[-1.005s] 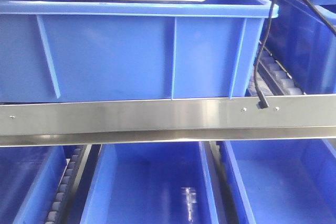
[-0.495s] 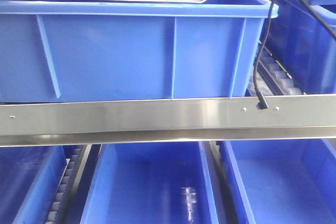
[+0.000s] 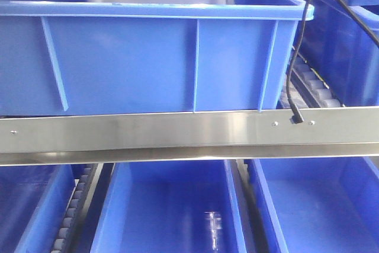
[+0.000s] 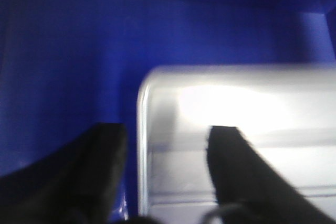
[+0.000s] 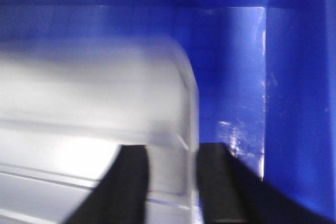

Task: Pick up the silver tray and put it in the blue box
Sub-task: 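Open both grippers to release the tray into the blue crate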

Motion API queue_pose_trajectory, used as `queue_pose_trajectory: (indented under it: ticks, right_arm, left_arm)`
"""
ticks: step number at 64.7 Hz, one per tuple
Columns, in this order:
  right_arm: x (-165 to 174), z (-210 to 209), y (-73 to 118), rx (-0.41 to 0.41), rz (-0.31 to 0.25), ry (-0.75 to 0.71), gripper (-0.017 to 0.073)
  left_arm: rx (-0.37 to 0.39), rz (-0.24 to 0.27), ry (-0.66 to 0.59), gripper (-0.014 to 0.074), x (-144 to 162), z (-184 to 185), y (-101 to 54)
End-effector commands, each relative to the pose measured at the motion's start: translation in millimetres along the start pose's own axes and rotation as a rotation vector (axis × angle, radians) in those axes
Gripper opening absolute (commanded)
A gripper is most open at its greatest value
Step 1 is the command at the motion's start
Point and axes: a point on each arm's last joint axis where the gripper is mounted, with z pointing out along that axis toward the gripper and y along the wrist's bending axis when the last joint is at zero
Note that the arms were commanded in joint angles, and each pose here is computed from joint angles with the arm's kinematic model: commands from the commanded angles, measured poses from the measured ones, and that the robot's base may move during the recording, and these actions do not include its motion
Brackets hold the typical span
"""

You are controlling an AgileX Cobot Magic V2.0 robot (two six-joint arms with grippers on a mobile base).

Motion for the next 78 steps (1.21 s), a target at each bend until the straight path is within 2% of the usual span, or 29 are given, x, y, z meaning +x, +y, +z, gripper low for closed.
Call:
queue_pose_trajectory:
  ticks: [1,11,18,21,30,35,43,59,69,78]
  right_arm:
    - [-30,-33,-0.7,-0.043,-0.001,-0.181,0.0482]
    - [-33,-31,-11.0,-0.011,-0.004,-0.184,0.0483]
    - [-33,-31,-11.1,-0.010,-0.004,-0.183,0.0468]
    - [-32,-31,-11.1,-0.009,-0.004,-0.181,0.0410]
    - [-32,-31,-11.2,-0.008,-0.004,-0.179,0.0037]
    - [-33,-31,-11.2,-0.012,-0.004,-0.188,0.0081]
    - [-35,-35,-10.7,-0.017,-0.004,-0.201,0.0076]
    - [-43,-79,-8.5,-0.037,-0.009,-0.276,0.0049]
    - [-20,-95,-6.7,-0.089,-0.080,-0.357,0.0049]
    - [20,-115,-18.0,-0.158,-0.138,-0.505,0.0049]
  left_arm:
    - [0.023,0.010,-0.168,0.0439,-28,-32,0.8]
    - [0.018,0.011,-0.169,0.0414,-28,-32,2.0]
    - [0.021,0.012,-0.175,0.0373,-29,-32,1.8]
    - [0.021,0.012,-0.175,0.0285,-29,-32,1.8]
    - [0.021,0.012,-0.175,-0.0021,-29,-31,1.8]
    - [0.024,0.012,-0.182,-0.0003,-29,-30,1.5]
    - [0.023,0.014,-0.187,-0.0008,-30,-33,1.7]
    - [0.043,-0.007,-0.286,-0.0006,-44,-86,5.8]
    - [0.074,0.003,-0.333,-0.0004,-23,-103,8.9]
    - [0.185,0.019,-0.559,-0.0004,14,-128,13.9]
